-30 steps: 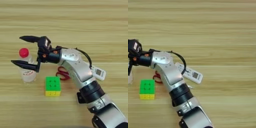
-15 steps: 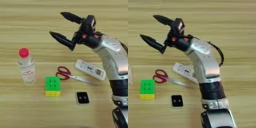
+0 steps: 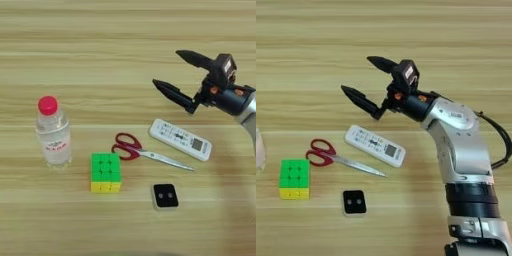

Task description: Move the objects on the table

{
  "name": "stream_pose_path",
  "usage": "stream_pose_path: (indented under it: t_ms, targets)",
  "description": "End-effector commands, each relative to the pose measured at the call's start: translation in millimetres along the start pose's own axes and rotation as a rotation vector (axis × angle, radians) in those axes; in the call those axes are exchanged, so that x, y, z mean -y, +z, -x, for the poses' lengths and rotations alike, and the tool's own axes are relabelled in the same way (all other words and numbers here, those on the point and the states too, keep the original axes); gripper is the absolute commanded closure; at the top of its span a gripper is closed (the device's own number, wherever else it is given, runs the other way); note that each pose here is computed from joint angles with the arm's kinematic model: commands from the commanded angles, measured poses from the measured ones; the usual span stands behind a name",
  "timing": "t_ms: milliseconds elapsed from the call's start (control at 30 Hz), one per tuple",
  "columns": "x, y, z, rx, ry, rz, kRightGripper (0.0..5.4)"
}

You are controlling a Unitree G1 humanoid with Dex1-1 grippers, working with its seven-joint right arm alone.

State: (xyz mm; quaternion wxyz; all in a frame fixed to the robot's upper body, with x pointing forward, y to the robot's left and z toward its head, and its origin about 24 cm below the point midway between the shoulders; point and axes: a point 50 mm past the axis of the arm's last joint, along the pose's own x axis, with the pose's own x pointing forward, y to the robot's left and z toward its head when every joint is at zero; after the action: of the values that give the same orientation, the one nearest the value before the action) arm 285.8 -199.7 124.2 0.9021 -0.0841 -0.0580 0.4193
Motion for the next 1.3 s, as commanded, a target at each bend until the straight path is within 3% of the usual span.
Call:
stream_pose_path:
  t_ms: [33, 200, 633, 1300]
  targets:
    - [16, 0.6, 5.2, -0.055, -0.037, 0.089, 0.03]
    - [13, -26.0, 16.9, -0.193, 0.052, 0.062, 0.03]
    - [10, -52.8, 29.7, -0.426, 0.149, 0.037, 0.03]
    - [3, -70.6, 30.2, -0.539, 0.183, 0.047, 0.04]
